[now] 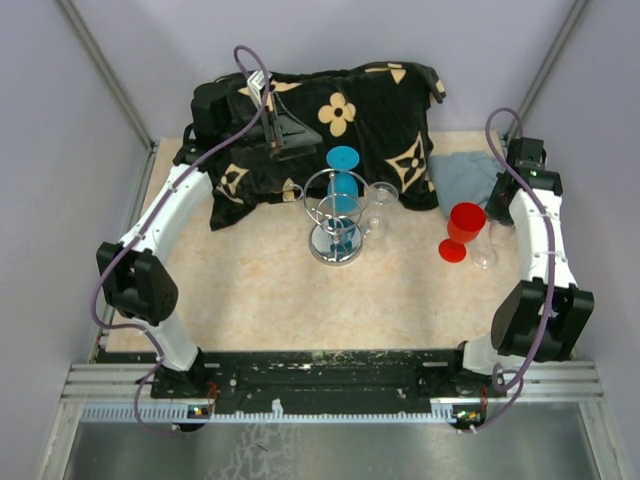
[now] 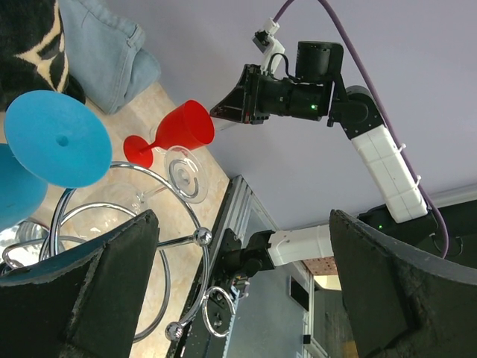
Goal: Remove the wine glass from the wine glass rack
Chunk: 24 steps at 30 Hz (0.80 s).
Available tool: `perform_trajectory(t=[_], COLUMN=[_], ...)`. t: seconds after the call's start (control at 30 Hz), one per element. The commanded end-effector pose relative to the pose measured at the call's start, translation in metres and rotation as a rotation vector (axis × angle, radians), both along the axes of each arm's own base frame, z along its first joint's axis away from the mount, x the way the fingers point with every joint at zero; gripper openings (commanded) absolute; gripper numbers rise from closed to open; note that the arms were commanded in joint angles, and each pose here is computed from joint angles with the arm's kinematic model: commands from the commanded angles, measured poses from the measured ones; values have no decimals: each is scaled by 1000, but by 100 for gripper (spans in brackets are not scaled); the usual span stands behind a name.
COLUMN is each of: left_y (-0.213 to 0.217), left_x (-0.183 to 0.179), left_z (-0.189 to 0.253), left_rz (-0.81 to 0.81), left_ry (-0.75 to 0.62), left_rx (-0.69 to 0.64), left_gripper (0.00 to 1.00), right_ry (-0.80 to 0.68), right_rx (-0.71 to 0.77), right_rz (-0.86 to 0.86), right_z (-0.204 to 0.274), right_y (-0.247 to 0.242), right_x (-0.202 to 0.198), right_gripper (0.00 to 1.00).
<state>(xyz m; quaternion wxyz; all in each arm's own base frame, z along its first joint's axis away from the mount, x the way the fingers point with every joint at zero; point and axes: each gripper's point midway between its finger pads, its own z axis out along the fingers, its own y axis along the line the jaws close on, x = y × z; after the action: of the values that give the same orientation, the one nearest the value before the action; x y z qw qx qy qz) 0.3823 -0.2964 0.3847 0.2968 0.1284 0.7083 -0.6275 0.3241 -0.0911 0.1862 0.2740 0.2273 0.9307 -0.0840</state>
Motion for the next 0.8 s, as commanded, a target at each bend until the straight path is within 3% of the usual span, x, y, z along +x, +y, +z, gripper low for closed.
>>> perform_trajectory(t=[0.0, 0.17, 0.33, 0.53, 0.77], left_y=[6, 7, 6, 5, 3], left_x=[-12, -13, -12, -10, 5], left_z=[16, 12, 8, 5, -6], left_rz=[-9, -8, -10, -12, 3], left_ry=[-55, -51, -45, -45, -49], left_rx=[-13, -10, -6, -3, 21], left_gripper=[100, 100, 100, 100, 100], right_ry=[-47, -93, -129, -184, -290], right_rx=[6, 6, -1, -36, -88], right_rz=[-16, -9, -4, -6, -24], right_z=[15, 33, 56, 93, 152], right_y=[-3, -1, 1, -1, -4], right_x=[10, 10, 5, -3, -21], right_gripper=[6, 35, 53, 59, 60])
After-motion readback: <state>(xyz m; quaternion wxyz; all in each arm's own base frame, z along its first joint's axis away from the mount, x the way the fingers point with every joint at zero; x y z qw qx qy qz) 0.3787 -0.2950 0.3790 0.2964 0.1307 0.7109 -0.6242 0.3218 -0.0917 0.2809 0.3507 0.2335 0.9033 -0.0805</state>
